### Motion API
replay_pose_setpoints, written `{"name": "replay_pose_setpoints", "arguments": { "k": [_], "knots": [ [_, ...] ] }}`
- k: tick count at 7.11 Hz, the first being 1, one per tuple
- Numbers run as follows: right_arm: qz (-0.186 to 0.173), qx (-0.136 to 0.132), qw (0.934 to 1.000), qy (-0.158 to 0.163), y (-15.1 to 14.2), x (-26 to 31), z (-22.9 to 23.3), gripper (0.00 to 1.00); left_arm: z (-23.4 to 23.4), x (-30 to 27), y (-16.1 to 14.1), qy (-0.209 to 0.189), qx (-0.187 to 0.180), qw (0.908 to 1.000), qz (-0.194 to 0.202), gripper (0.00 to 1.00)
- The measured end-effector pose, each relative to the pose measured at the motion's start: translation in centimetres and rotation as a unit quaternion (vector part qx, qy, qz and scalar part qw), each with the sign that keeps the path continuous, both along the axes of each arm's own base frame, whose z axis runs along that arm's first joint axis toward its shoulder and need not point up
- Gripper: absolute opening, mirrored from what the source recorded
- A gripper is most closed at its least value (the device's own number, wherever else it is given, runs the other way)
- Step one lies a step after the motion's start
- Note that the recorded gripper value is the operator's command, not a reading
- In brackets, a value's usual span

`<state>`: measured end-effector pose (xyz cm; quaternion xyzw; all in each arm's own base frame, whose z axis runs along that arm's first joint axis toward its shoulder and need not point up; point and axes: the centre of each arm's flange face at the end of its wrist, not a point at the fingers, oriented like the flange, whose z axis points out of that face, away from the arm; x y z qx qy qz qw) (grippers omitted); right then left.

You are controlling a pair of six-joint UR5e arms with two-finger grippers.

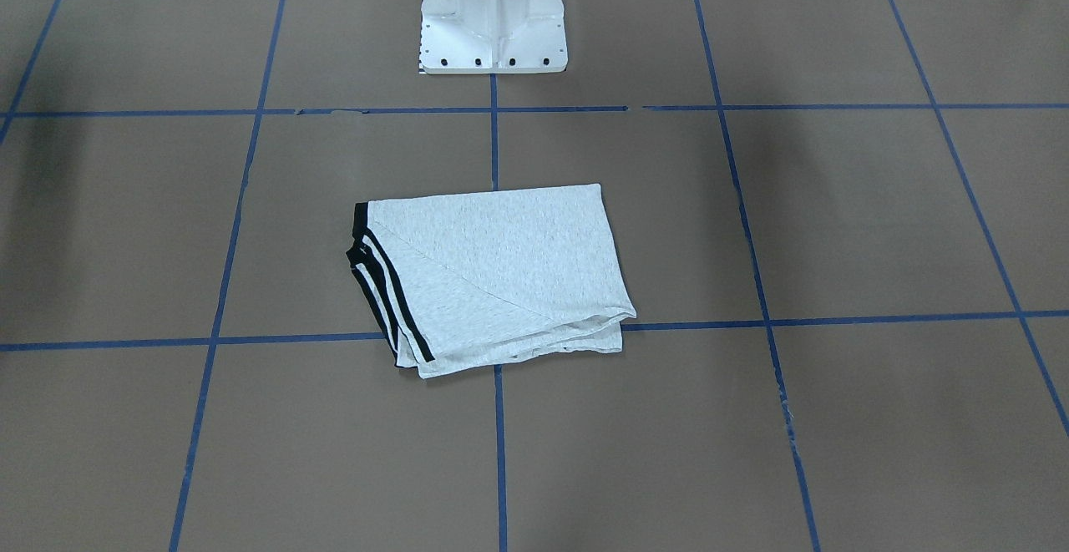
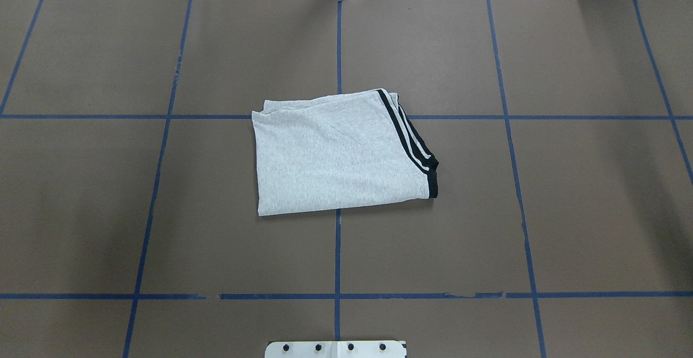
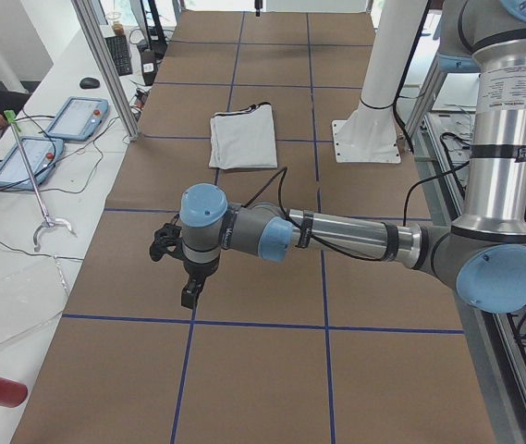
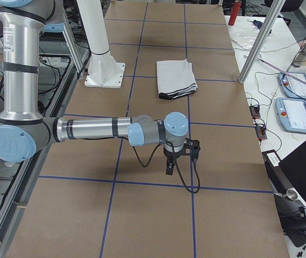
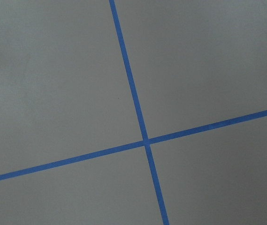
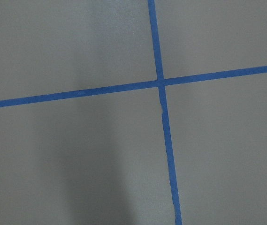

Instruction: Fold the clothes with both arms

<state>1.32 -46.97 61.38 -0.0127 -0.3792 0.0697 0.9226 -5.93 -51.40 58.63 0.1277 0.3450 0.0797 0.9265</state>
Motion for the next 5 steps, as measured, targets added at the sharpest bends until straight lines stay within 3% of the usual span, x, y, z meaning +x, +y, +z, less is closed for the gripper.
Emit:
{"name": "replay_pose_setpoints", "arguments": {
  "k": [5],
  "knots": [
    [0.001,-0.003,1.0000,-0.005,0.04,-0.08,-0.01,1.00,-0.05,-0.03,0.00,0.000,0.001,1.0000,0.000,1.00]
  ]
}}
